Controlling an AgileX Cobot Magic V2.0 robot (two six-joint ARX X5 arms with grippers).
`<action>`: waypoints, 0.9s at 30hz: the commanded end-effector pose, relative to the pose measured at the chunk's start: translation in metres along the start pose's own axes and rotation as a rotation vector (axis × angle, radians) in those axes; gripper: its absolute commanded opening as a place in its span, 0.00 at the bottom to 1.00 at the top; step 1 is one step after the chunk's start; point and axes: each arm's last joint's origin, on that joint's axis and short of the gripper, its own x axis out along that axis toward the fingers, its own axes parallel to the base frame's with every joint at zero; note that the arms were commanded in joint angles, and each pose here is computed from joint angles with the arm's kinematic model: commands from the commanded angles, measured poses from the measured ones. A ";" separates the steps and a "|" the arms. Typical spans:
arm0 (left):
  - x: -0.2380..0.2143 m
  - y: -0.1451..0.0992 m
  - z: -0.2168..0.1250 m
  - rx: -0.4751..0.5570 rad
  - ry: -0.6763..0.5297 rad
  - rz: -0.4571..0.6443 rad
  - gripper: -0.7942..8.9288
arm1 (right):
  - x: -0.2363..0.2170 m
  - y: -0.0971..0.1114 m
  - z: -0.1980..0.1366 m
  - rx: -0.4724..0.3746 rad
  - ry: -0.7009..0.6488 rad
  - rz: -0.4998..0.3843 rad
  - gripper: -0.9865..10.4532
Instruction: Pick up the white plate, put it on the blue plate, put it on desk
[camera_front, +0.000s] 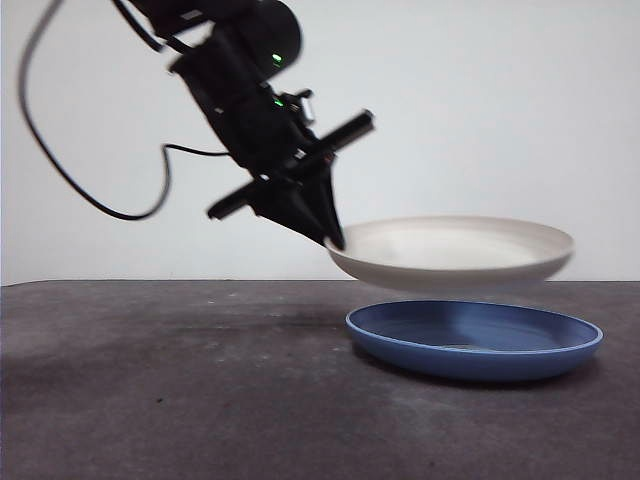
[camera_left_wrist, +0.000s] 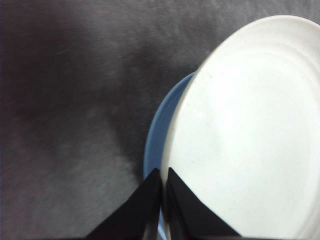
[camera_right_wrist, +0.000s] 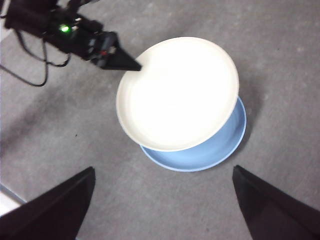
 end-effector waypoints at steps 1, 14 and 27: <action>0.018 -0.006 0.004 -0.001 0.022 0.002 0.10 | -0.003 0.002 0.003 0.002 -0.006 0.000 0.47; 0.045 -0.006 -0.006 0.005 0.090 0.016 0.10 | -0.003 0.002 0.001 0.007 0.005 0.000 0.47; 0.048 -0.014 -0.010 0.054 0.105 0.005 0.32 | -0.003 0.002 0.001 0.007 0.006 0.002 0.47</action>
